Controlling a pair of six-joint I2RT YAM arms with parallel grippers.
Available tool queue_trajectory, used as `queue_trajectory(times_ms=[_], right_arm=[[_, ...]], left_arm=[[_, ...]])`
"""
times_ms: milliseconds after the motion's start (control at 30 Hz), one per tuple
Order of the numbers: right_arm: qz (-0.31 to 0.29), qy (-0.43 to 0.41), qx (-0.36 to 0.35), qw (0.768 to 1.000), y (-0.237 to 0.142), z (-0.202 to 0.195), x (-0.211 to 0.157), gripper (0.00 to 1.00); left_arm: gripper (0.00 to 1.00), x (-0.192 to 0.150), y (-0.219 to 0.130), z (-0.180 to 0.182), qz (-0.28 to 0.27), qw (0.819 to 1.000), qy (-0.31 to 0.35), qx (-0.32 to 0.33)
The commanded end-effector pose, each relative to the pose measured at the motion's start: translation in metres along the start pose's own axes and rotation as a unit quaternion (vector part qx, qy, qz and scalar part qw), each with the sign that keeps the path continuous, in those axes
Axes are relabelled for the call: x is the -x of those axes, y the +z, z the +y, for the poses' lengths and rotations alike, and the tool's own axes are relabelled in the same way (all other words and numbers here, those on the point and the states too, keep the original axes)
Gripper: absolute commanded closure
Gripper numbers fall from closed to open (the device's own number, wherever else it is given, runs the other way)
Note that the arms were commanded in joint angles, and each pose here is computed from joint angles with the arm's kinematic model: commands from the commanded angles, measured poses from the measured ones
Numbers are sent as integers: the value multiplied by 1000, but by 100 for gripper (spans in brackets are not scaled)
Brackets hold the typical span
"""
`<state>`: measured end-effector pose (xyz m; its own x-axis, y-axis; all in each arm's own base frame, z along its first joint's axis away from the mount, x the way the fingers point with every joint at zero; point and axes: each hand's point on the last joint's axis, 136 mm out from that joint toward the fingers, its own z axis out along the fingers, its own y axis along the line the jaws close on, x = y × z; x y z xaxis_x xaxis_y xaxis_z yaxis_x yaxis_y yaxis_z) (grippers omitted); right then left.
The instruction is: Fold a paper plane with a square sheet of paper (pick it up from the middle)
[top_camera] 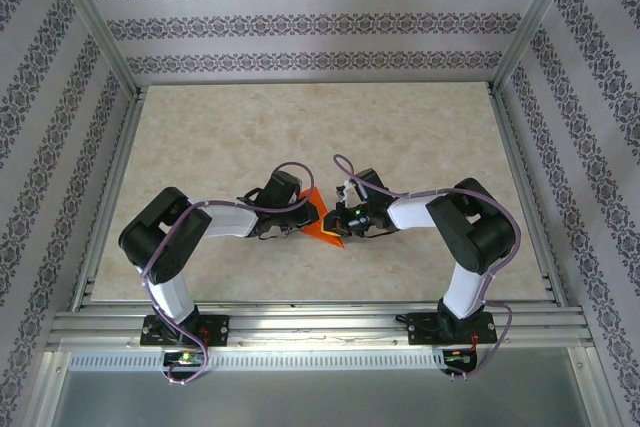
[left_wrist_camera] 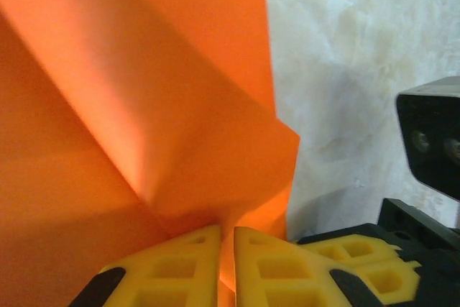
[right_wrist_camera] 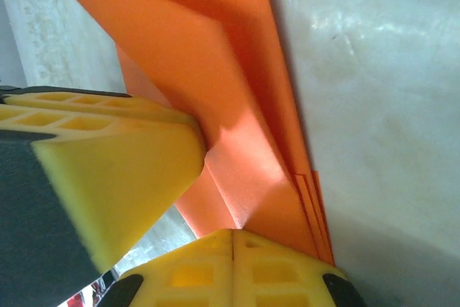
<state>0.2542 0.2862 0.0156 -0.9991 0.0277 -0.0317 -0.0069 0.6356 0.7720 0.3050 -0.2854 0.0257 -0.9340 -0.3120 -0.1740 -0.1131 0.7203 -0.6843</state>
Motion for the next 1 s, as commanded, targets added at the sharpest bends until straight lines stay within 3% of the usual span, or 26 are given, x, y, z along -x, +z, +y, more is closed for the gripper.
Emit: queue_trajectory(times_ms=[0, 133, 333, 500, 967], right_arm=[[40, 42, -61, 996, 4, -45, -29, 100], [37, 41, -59, 997, 3, -44, -27, 100], [36, 47, -65, 996, 3, -49, -28, 100], [43, 45, -70, 996, 3, -53, -31, 100], [59, 37, -74, 995, 1, -57, -41, 100]], left_arm=[[85, 9, -11, -33, -10, 999, 26, -45], [88, 6, -1, -28, 6, 999, 23, -39], [90, 10, 9, 11, -4, 1000, 2, 16], [88, 25, 4, 21, -20, 1000, 0, 3], [87, 74, -16, 65, -30, 998, -18, 60]])
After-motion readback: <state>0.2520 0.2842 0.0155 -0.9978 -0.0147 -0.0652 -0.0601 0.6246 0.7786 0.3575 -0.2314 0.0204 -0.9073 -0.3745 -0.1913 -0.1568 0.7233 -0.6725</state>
